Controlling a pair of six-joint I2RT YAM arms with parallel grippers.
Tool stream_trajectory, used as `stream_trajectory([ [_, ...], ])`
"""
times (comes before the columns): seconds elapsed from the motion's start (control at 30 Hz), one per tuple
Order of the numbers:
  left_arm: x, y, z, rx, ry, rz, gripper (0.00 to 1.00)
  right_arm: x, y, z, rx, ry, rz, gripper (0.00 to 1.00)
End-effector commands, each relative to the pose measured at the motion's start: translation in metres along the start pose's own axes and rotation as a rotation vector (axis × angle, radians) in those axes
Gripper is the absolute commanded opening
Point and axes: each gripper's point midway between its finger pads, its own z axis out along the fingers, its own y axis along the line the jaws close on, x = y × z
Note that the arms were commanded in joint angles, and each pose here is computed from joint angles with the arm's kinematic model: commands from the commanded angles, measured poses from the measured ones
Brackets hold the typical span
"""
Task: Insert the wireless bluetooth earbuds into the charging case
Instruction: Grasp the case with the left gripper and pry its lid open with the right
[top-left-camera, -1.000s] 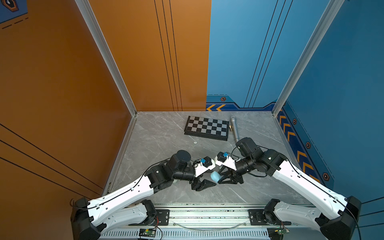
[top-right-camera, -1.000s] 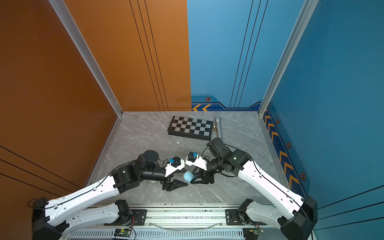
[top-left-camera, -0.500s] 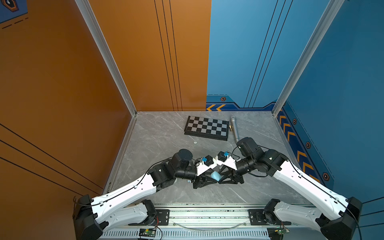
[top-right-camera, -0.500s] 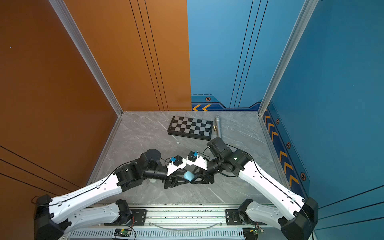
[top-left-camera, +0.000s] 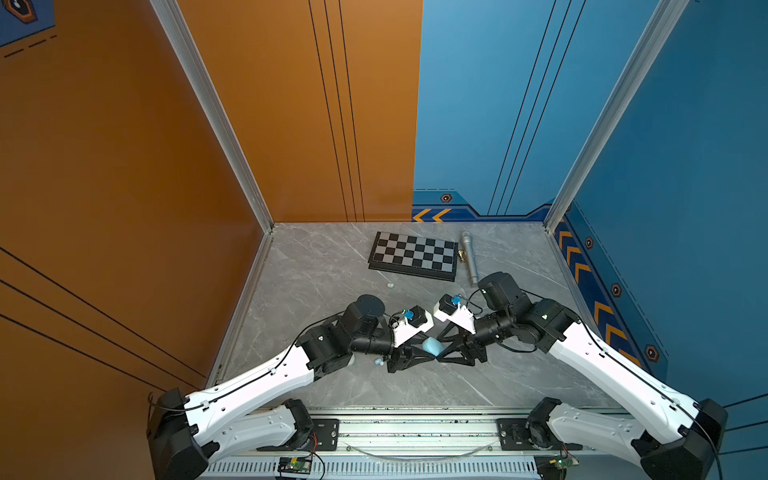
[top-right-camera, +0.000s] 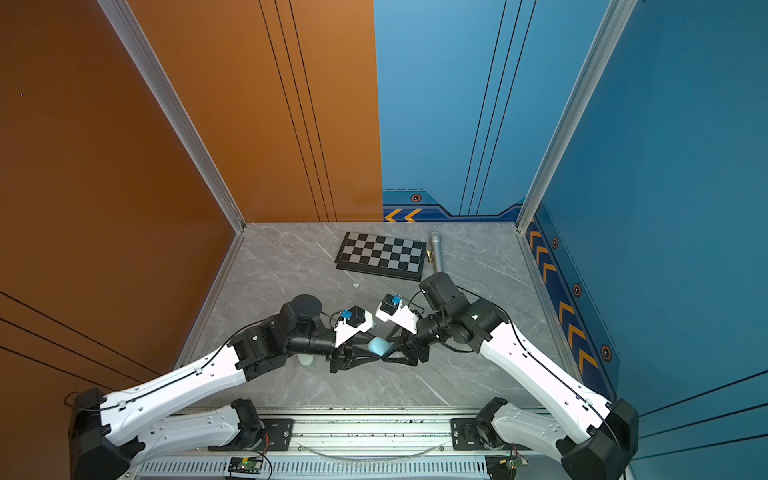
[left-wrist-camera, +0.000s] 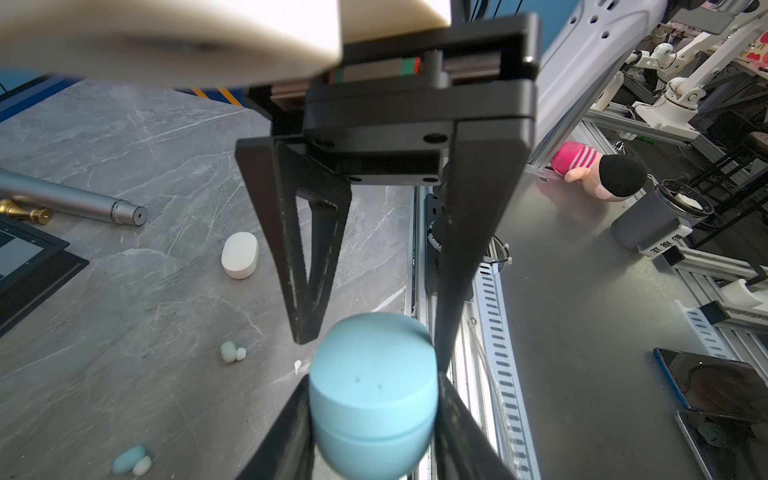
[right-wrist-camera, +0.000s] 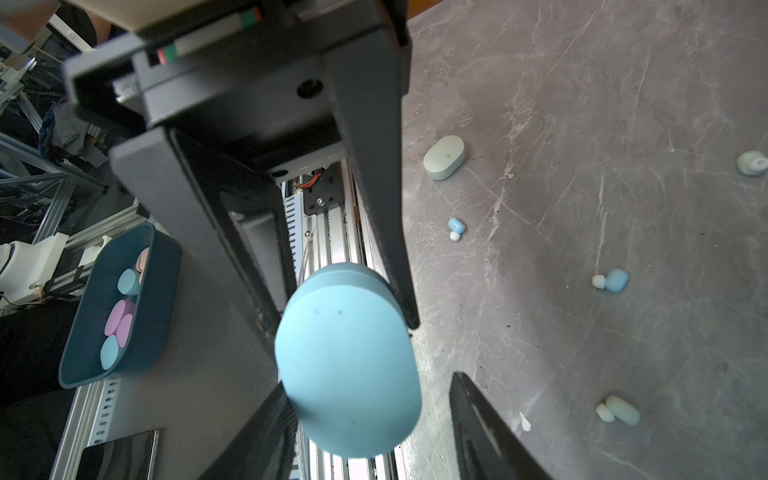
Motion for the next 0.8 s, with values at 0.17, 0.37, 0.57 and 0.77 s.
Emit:
stream_trajectory([
  [0.17,-0.003,-0.016,0.004,0.086,0.005,-0.007,0.0,-0.036,-0.026,-0.018,0.114,-0.182,0.001,0.68],
  [0.37,-0.008,-0.008,0.004,0.044,-0.023,-0.022,0.0,-0.036,-0.036,-0.023,0.157,-0.213,0.032,0.69],
  [0.57,-0.018,0.005,0.002,-0.01,-0.079,-0.052,0.0,-0.027,-0.043,-0.026,0.205,-0.213,0.05,0.68],
  [0.77,-0.024,0.014,-0.001,-0.04,-0.109,-0.071,0.0,-0.022,-0.042,-0.027,0.209,-0.217,0.053,0.66],
])
